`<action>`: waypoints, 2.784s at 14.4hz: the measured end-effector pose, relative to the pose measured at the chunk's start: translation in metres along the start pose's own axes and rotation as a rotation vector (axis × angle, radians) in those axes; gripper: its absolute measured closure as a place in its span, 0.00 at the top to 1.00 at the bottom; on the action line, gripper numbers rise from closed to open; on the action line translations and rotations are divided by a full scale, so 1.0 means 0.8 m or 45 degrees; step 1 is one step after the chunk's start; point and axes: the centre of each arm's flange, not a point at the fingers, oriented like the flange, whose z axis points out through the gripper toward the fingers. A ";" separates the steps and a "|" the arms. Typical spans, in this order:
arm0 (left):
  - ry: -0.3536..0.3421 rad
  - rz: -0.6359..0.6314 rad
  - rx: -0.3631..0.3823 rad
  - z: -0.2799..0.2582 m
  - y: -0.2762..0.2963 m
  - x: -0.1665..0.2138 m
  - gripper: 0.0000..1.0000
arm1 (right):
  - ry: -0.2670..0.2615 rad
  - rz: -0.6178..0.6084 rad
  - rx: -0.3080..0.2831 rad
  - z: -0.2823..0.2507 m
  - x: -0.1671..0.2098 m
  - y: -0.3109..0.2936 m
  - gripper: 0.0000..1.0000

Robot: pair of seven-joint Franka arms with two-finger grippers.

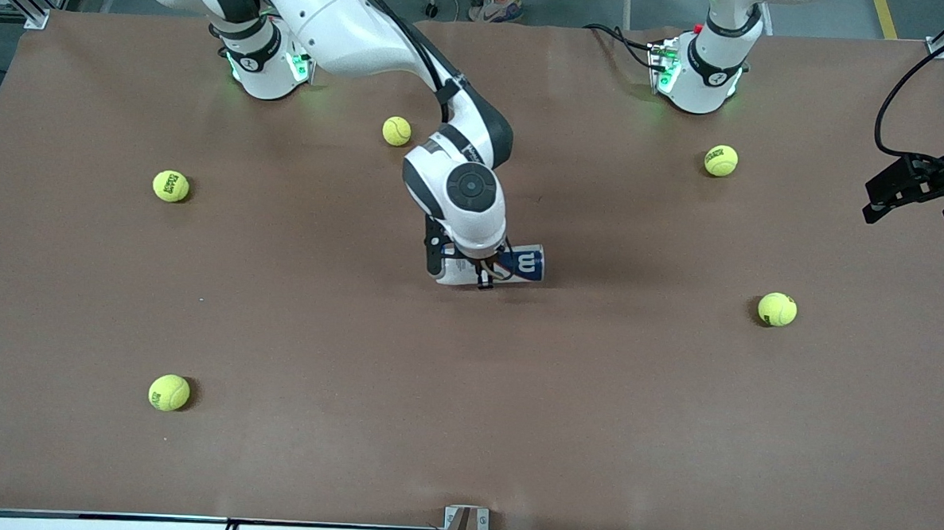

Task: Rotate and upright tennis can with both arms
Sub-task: 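Carry the can with the right gripper toward the table middle, then set the can down lying with the right gripper, then release the can with the right gripper while the left gripper approaches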

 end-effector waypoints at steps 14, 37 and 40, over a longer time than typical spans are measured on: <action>0.000 -0.002 0.000 0.000 0.000 0.000 1.00 | 0.008 0.022 0.040 0.046 -0.037 -0.002 0.89; -0.419 0.180 -0.134 0.133 0.154 -0.012 1.00 | 0.051 0.004 -0.004 -0.072 -0.008 -0.045 1.00; -0.558 0.137 -0.306 0.197 0.170 -0.013 1.00 | 0.056 -0.127 -0.044 -0.156 0.066 -0.082 1.00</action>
